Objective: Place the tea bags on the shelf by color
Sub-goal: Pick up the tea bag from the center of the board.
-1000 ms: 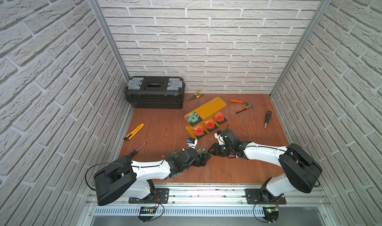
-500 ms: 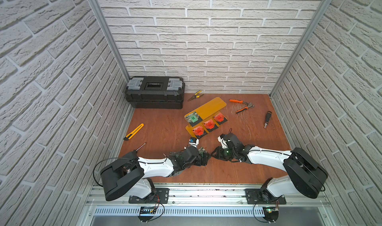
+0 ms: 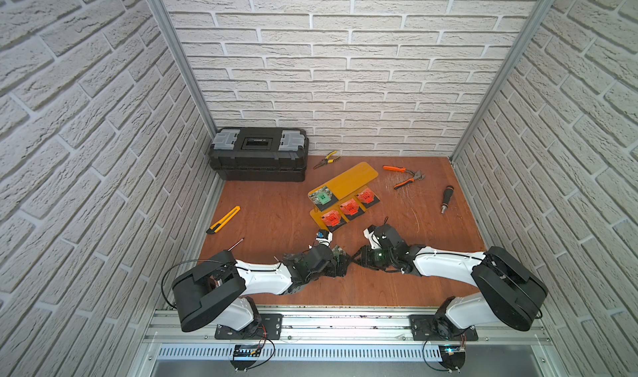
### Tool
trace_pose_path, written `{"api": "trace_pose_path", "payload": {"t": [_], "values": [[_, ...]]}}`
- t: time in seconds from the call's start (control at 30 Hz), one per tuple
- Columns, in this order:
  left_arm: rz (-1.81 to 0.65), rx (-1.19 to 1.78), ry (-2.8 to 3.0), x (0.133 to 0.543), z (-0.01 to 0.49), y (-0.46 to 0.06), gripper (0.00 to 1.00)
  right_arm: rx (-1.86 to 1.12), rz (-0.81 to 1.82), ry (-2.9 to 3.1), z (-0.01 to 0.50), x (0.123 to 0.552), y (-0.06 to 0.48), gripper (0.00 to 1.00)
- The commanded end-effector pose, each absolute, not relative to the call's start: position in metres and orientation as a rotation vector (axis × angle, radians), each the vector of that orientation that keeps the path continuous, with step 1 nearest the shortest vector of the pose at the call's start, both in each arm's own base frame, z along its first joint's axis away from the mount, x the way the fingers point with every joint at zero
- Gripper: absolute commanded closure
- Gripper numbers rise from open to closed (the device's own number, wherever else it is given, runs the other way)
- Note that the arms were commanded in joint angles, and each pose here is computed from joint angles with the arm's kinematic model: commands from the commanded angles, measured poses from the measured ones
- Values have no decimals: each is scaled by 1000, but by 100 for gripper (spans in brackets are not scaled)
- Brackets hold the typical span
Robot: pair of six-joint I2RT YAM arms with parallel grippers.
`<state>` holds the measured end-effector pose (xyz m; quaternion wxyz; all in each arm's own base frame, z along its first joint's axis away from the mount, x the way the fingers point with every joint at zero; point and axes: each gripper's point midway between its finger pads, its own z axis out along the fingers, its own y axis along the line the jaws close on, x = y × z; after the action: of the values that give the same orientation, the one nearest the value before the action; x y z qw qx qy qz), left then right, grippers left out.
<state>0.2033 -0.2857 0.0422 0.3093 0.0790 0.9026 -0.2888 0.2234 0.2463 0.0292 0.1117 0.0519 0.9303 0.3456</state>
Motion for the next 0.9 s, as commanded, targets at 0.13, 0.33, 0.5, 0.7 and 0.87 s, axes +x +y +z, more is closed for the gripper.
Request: {"api": "trace_pose_path", "payload": {"t": [0.13,0.33,0.5,0.7,0.87], "values": [[-797,168,2375,204,42,-286,2,158,1083,2705,28,225,259,66],[-796,167,2380,203,40,-285,2,164,1093,2707,24,226,263,68],[-793,164,2382,202,38,-284,2,167,1090,2706,23,228,265,69],[-794,162,2384,202,38,-284,2,174,1099,2701,20,232,268,71],[-791,161,2386,201,37,-282,2,177,1106,2697,19,233,270,74]]}}
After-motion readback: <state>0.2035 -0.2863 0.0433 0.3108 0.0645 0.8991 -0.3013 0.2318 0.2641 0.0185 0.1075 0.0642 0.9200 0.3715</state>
